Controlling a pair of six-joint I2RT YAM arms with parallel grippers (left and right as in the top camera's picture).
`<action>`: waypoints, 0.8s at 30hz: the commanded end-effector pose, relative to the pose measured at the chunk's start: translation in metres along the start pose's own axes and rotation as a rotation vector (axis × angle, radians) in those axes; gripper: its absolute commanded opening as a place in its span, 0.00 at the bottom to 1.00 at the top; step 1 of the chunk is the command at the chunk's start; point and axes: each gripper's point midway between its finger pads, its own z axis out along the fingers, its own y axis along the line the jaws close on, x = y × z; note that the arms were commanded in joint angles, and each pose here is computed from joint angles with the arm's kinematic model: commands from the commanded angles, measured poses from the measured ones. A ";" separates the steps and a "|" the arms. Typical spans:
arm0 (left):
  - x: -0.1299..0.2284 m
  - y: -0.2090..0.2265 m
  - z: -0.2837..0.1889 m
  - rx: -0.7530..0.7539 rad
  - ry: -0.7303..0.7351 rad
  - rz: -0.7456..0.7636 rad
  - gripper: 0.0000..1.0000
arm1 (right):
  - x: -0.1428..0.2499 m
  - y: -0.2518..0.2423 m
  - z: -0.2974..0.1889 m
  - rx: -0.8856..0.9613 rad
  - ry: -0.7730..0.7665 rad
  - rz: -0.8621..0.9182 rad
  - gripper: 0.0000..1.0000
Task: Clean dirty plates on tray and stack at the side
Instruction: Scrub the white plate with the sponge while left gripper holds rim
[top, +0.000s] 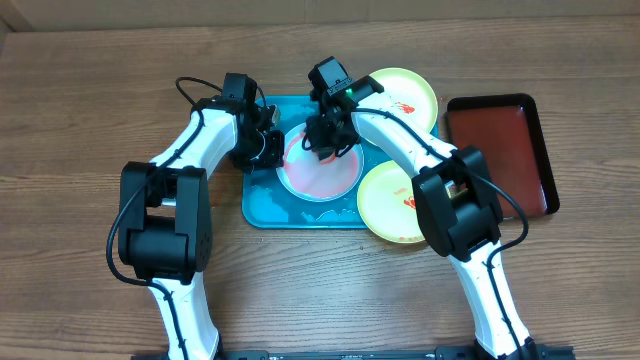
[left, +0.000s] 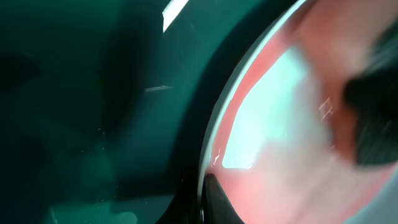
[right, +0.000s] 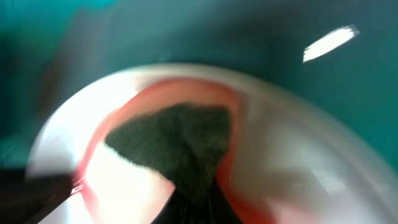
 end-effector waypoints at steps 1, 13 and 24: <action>0.006 0.020 0.009 -0.081 0.019 -0.011 0.04 | 0.044 0.038 0.026 -0.198 0.182 -0.030 0.04; 0.006 0.020 0.009 -0.078 0.020 -0.012 0.04 | 0.078 0.007 0.018 -0.072 0.324 0.010 0.04; 0.006 0.019 0.009 -0.077 0.019 -0.046 0.04 | 0.064 -0.036 0.003 0.063 0.284 0.094 0.04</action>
